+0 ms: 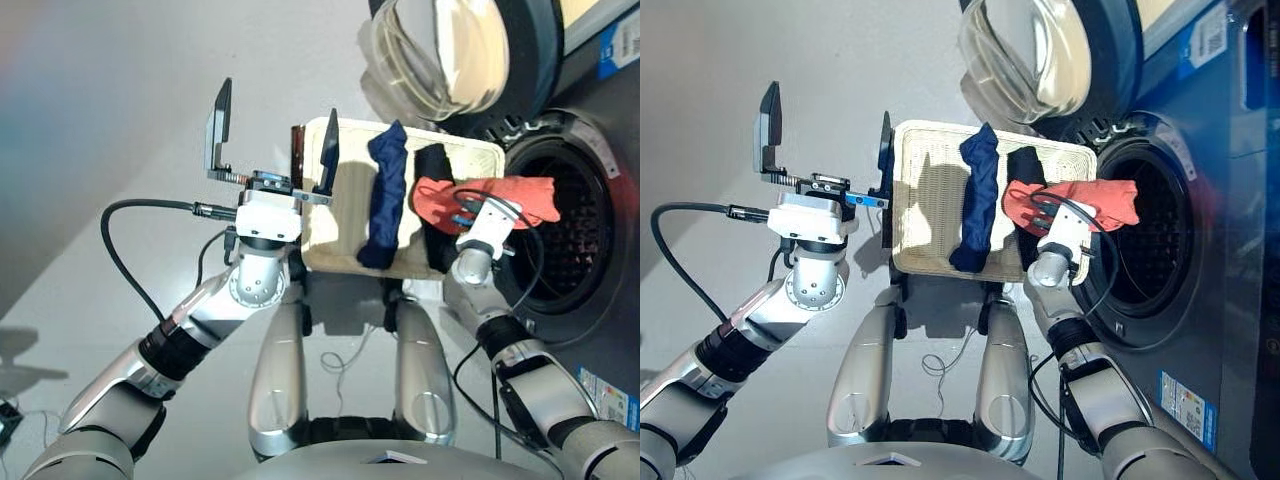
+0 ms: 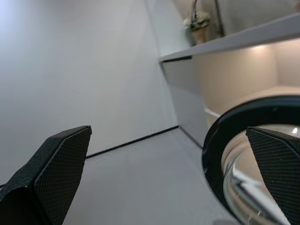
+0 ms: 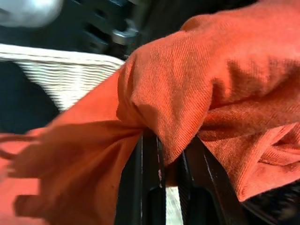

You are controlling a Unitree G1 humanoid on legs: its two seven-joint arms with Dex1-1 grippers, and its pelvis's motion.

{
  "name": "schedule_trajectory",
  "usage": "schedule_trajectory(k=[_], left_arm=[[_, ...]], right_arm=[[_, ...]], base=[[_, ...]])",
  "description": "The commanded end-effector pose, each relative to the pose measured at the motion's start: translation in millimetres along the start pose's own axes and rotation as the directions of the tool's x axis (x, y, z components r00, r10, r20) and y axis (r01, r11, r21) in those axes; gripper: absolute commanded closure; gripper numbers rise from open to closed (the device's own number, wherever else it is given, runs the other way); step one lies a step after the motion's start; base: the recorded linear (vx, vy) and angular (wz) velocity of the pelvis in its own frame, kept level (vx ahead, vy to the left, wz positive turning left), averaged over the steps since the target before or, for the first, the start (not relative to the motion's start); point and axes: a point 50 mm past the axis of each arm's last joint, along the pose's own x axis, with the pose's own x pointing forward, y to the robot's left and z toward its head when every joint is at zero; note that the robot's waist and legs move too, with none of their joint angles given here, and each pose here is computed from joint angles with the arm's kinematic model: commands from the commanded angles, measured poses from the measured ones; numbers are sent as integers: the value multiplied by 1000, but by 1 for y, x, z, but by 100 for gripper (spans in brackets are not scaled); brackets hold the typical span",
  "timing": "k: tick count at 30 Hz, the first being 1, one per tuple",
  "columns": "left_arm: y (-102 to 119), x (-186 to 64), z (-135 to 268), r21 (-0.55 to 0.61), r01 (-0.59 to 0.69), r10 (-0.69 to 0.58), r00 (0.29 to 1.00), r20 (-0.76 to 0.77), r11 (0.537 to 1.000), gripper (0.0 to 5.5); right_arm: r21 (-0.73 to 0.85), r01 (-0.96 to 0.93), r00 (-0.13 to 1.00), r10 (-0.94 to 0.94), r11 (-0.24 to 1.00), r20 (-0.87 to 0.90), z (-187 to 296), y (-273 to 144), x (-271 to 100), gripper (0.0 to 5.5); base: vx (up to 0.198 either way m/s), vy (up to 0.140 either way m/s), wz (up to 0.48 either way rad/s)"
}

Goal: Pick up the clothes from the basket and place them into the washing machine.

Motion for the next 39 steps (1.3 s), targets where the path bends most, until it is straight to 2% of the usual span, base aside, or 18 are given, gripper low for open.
schedule_trajectory(k=[1, 13, 17, 23, 28, 32, 33, 34, 35, 39], left_arm=[[2, 7, 34, -123, -4, 21, 990, 141, 992, 0], [7, -6, 32, -78, 12, -5, 995, 96, 997, 0], [12, -7, 33, -43, -5, 9, 995, 102, 999, 0], [19, -8, 35, 2, -42, 41, 993, 109, 999, 0], [23, -8, 35, 10, -56, 54, 992, 113, 998, 0], [25, -6, 36, 5, -50, 49, 991, 124, 999, 0], [24, -5, 35, 3, -49, 48, 992, 120, 999, 0], [24, -5, 35, 1, -46, 46, 992, 120, 999, 0], [25, -3, 35, 4, -43, 42, 992, 121, 999, 0], [27, -3, 33, 0, -46, 45, 993, 111, 999, 0]], right_arm=[[124, 177, 977, -190, 976, 102, 36, -38, 31, 550], [110, 490, 844, -502, 865, 190, 94, -135, 75, 550], [169, 594, 761, -618, 786, 198, 114, -164, 79, 550], [295, 727, 623, -776, 620, 99, 131, -205, 80, 550], [321, 721, 609, -783, 614, 130, 144, -207, 80, 550], [336, 674, 642, -747, 658, 175, 151, -199, 82, 550], [381, 657, 646, -746, 650, 160, 152, -197, 82, 498], [406, 650, 649, -747, 643, 145, 153, -197, 82, 356], [415, 643, 661, -740, 644, 125, 150, -195, 83, 0], [449, 584, 709, -694, 676, 124, 148, -185, 85, 0]], base=[[-47, -23, 179], [-16, -2, 12], [0, 0, 0], [0, 0, 0], [0, 0, 0], [0, 0, 0], [0, 0, 0], [0, 0, 0], [0, 0, 0], [0, 0, 0]])
